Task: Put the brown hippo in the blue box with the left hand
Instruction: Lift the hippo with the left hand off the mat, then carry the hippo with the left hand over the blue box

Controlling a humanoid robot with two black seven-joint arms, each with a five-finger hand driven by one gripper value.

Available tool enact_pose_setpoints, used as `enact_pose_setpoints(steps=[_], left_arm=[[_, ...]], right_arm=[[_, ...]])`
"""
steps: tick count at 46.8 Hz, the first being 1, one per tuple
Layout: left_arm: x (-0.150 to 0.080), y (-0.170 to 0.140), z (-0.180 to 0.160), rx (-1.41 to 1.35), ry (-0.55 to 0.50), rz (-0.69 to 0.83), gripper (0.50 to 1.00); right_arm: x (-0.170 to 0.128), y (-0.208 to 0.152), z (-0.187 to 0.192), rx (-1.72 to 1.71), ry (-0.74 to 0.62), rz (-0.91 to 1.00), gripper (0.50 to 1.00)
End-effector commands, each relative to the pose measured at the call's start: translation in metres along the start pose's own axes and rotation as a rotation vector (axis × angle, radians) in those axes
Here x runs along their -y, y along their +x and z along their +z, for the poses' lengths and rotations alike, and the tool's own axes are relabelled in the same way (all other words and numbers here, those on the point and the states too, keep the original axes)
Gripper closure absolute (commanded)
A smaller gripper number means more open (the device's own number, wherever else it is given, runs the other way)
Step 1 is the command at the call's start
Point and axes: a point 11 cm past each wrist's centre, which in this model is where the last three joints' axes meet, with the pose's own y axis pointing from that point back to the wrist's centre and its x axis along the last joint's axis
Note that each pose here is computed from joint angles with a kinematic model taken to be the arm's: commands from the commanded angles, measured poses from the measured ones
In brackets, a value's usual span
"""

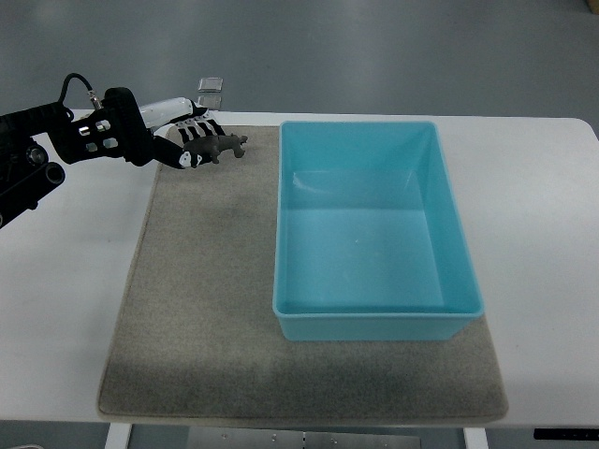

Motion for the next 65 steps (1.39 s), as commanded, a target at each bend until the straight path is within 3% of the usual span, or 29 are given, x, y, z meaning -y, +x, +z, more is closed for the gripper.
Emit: enact_pose_setpoints(steps=[1,26,48,65], left_arm=[[0.000,0.006,0.002,-0.001,-0.006,0.013,1.000],[0.013,0.044,0.047,0.035,-0.103,0.065,1.000],[0.048,0.011,0.132,0.055,-0.275,-0.018,1.000],[0.065,-0.022,0.170,0.089,-0.342,-0.107,1.000]], right_arm=[[0.000,0.000,0.000,0.000,-0.001,0.000,0.564],[0.000,0.000,0.000,0.000,0.001,0.000,0.564],[0.000,0.000,0.000,0.000,-0.001,0.000,0.564],[0.000,0.000,0.000,0.000,0.001,0.000,0.564]])
